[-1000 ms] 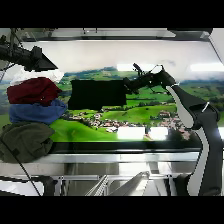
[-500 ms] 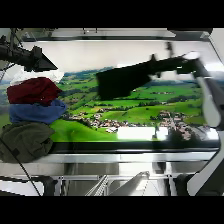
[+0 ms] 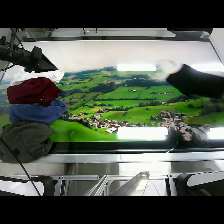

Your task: Fold the shirts.

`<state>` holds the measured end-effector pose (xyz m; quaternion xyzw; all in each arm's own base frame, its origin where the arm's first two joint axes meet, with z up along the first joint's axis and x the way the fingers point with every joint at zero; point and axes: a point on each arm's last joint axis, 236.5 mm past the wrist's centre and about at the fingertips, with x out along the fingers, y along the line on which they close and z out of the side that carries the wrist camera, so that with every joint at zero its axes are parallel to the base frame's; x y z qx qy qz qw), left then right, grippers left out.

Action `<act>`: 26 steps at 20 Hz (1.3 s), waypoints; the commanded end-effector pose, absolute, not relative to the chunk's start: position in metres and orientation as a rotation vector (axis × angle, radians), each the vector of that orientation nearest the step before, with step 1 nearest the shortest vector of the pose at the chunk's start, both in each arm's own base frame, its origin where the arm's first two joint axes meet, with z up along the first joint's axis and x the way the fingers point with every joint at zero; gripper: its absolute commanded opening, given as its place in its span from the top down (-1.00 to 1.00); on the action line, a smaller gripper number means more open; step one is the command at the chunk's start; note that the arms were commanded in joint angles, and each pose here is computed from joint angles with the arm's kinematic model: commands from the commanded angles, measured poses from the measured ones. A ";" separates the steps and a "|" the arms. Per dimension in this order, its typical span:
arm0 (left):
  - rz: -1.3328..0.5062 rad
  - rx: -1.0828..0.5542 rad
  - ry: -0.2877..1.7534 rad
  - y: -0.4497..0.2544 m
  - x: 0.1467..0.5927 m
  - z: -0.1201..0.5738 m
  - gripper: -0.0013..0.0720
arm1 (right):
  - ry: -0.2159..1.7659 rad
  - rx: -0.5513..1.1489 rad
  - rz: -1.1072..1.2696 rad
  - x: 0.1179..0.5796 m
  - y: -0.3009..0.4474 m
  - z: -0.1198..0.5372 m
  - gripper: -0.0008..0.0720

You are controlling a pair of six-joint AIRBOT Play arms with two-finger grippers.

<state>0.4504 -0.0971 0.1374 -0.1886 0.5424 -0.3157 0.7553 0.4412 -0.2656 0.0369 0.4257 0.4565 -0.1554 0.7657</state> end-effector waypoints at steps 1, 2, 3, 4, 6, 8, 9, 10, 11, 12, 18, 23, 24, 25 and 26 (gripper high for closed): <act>-0.712 -0.394 1.192 -0.108 0.447 0.137 0.91 | 1.002 0.917 -0.736 0.326 -0.342 0.021 0.93; -0.726 -0.383 1.194 -0.114 0.446 0.137 0.91 | 0.964 0.945 -0.797 0.305 -0.346 0.014 0.93; -0.747 -0.363 1.193 -0.122 0.444 0.137 0.91 | 0.921 0.975 -0.843 0.288 -0.347 0.005 0.93; -0.766 -0.346 1.192 -0.128 0.442 0.137 0.91 | 0.891 1.005 -0.891 0.270 -0.343 -0.008 0.93; -0.795 -0.323 1.196 -0.140 0.438 0.137 0.91 | 0.905 1.037 -0.922 0.249 -0.327 -0.036 0.92; -0.815 -0.310 1.202 -0.150 0.435 0.137 0.91 | 0.962 1.067 -0.919 0.239 -0.310 -0.059 0.93; -0.820 -0.306 1.205 -0.152 0.434 0.137 0.91 | 0.980 1.069 -0.911 0.238 -0.305 -0.064 0.92; -0.824 -0.305 1.210 -0.153 0.432 0.137 0.91 | 0.997 1.056 -0.894 0.239 -0.301 -0.064 0.92; -0.833 -0.300 1.220 -0.155 0.429 0.136 0.91 | 1.013 1.050 -0.881 0.239 -0.297 -0.063 0.92; -0.838 -0.298 1.227 -0.155 0.427 0.136 0.91 | 1.030 1.057 -0.875 0.236 -0.292 -0.061 0.90; -0.859 -0.290 1.266 -0.155 0.417 0.135 0.91 | 1.188 1.123 -0.825 0.217 -0.257 -0.062 -0.95; -0.873 -0.281 1.280 -0.155 0.410 0.137 0.92 | 1.265 1.181 -0.695 0.224 -0.224 -0.050 0.63; -0.874 -0.268 1.249 -0.156 0.413 0.140 0.92 | 1.250 1.177 -0.633 0.236 -0.215 -0.043 0.92; -0.878 -0.245 1.208 -0.156 0.416 0.146 0.92 | 1.238 1.168 -0.596 0.246 -0.207 -0.036 0.92; -0.880 -0.230 1.177 -0.156 0.417 0.153 0.92 | 1.234 1.148 -0.567 0.254 -0.199 -0.029 0.92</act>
